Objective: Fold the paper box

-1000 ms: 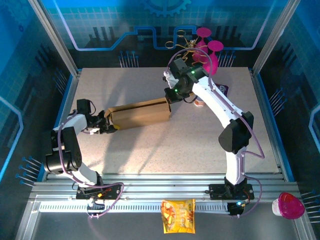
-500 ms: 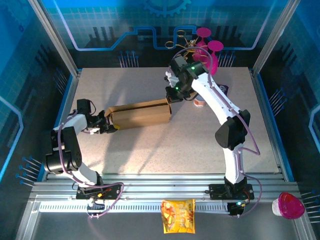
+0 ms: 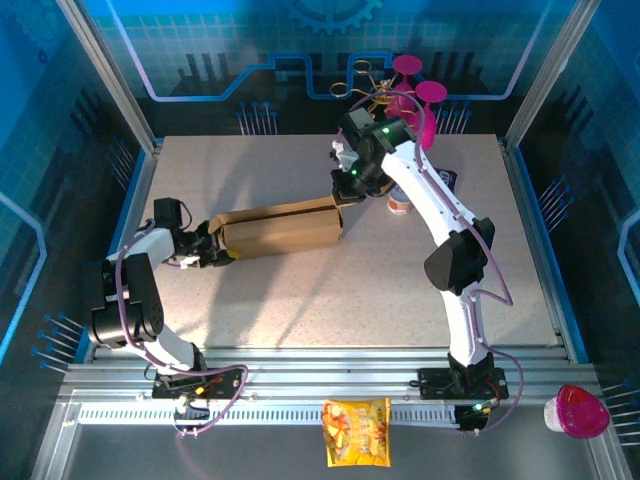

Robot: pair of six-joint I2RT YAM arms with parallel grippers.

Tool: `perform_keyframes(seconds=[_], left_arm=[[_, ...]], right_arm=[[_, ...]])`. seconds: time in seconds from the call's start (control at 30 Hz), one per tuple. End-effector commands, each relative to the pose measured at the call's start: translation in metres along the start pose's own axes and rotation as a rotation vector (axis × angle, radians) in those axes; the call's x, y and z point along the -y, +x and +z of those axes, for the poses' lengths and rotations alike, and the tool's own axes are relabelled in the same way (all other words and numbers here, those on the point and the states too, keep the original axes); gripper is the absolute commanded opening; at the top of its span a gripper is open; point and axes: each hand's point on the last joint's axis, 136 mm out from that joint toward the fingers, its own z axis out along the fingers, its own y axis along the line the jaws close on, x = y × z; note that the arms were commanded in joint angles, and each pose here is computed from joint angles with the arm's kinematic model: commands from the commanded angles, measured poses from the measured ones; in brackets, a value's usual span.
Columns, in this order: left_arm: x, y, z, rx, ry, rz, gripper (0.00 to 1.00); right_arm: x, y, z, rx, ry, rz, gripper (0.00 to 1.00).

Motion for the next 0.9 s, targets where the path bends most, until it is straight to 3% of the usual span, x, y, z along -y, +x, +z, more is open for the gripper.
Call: perform_keyframes(seconds=[0.0,0.4,0.63,0.87], left_arm=[[-0.001,-0.008,0.001,0.031,-0.015,-0.023,0.25],[0.000,-0.006,0.000,0.031,-0.014,-0.025,0.23],[0.001,-0.006,0.000,0.028,-0.014,-0.027,0.23],[0.009,-0.004,0.001,0.020,-0.005,-0.009,0.30]], right_arm=[[-0.008,0.010,-0.013,-0.031,-0.054,0.031,0.00],[-0.001,0.011,0.003,-0.001,-0.033,0.068,0.00],[0.007,0.013,0.014,0.085,-0.010,0.052,0.00],[0.012,0.013,0.020,0.143,0.010,0.021,0.00]])
